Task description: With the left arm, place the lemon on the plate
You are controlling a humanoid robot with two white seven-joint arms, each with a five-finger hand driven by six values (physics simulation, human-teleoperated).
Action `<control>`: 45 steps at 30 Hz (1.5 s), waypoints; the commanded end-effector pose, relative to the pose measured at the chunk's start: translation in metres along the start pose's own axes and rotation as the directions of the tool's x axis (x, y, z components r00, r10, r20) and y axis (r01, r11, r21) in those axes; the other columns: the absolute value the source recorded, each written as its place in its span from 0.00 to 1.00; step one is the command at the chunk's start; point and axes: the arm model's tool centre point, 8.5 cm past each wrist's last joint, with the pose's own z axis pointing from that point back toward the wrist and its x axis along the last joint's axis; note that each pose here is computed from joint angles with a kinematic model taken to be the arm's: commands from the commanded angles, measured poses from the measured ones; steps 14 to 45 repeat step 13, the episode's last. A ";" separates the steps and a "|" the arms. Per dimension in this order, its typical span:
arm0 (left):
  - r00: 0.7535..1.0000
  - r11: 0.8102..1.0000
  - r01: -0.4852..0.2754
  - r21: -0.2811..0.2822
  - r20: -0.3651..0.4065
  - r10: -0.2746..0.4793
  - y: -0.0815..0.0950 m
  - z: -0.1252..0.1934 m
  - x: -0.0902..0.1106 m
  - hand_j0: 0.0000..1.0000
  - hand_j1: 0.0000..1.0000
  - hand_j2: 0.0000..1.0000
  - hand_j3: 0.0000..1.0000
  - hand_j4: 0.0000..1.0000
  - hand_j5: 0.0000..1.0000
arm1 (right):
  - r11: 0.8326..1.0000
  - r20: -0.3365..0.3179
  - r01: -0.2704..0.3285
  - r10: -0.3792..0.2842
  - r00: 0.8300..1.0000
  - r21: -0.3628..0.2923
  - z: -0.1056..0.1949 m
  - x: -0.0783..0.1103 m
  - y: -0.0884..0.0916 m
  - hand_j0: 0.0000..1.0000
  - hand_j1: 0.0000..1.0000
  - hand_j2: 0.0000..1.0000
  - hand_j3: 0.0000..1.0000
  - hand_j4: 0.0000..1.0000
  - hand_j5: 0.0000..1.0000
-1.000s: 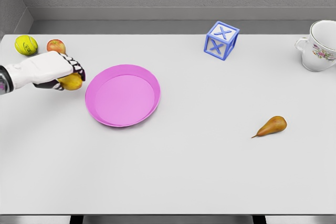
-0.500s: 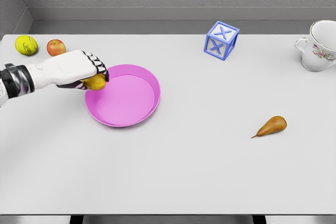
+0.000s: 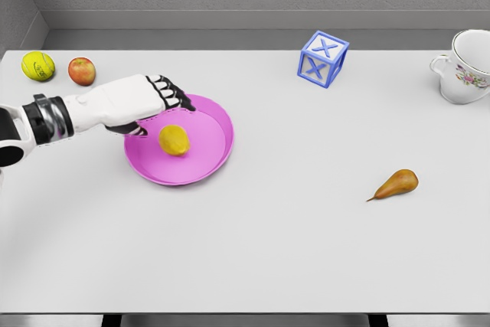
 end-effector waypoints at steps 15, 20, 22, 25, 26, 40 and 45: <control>0.917 0.966 -0.259 0.019 -0.309 0.252 -0.062 0.096 -0.083 1.00 1.00 1.00 1.00 1.00 1.00 | 1.000 0.000 0.000 0.000 1.000 0.000 0.000 0.000 0.000 1.00 1.00 1.00 1.00 1.00 1.00; 0.917 0.966 -0.259 0.019 -0.309 0.252 -0.062 0.096 -0.083 1.00 1.00 1.00 1.00 1.00 1.00 | 1.000 0.000 0.000 0.000 1.000 0.000 0.000 0.000 0.000 1.00 1.00 1.00 1.00 1.00 1.00; 0.917 0.966 -0.259 0.019 -0.309 0.252 -0.062 0.096 -0.083 1.00 1.00 1.00 1.00 1.00 1.00 | 1.000 0.000 0.000 0.000 1.000 0.000 0.000 0.000 0.000 1.00 1.00 1.00 1.00 1.00 1.00; 0.917 0.966 -0.259 0.019 -0.309 0.252 -0.062 0.096 -0.083 1.00 1.00 1.00 1.00 1.00 1.00 | 1.000 0.000 0.000 0.000 1.000 0.000 0.000 0.000 0.000 1.00 1.00 1.00 1.00 1.00 1.00; 0.917 0.966 -0.259 0.019 -0.309 0.252 -0.062 0.096 -0.083 1.00 1.00 1.00 1.00 1.00 1.00 | 1.000 0.000 0.000 0.000 1.000 0.000 0.000 0.000 0.000 1.00 1.00 1.00 1.00 1.00 1.00; 0.917 0.966 -0.259 0.019 -0.309 0.252 -0.062 0.096 -0.083 1.00 1.00 1.00 1.00 1.00 1.00 | 1.000 0.000 0.000 0.000 1.000 0.000 0.000 0.000 0.000 1.00 1.00 1.00 1.00 1.00 1.00; 0.917 0.966 -0.259 0.019 -0.309 0.252 -0.062 0.096 -0.083 1.00 1.00 1.00 1.00 1.00 1.00 | 1.000 0.000 0.000 0.000 1.000 0.000 0.000 0.000 0.000 1.00 1.00 1.00 1.00 1.00 1.00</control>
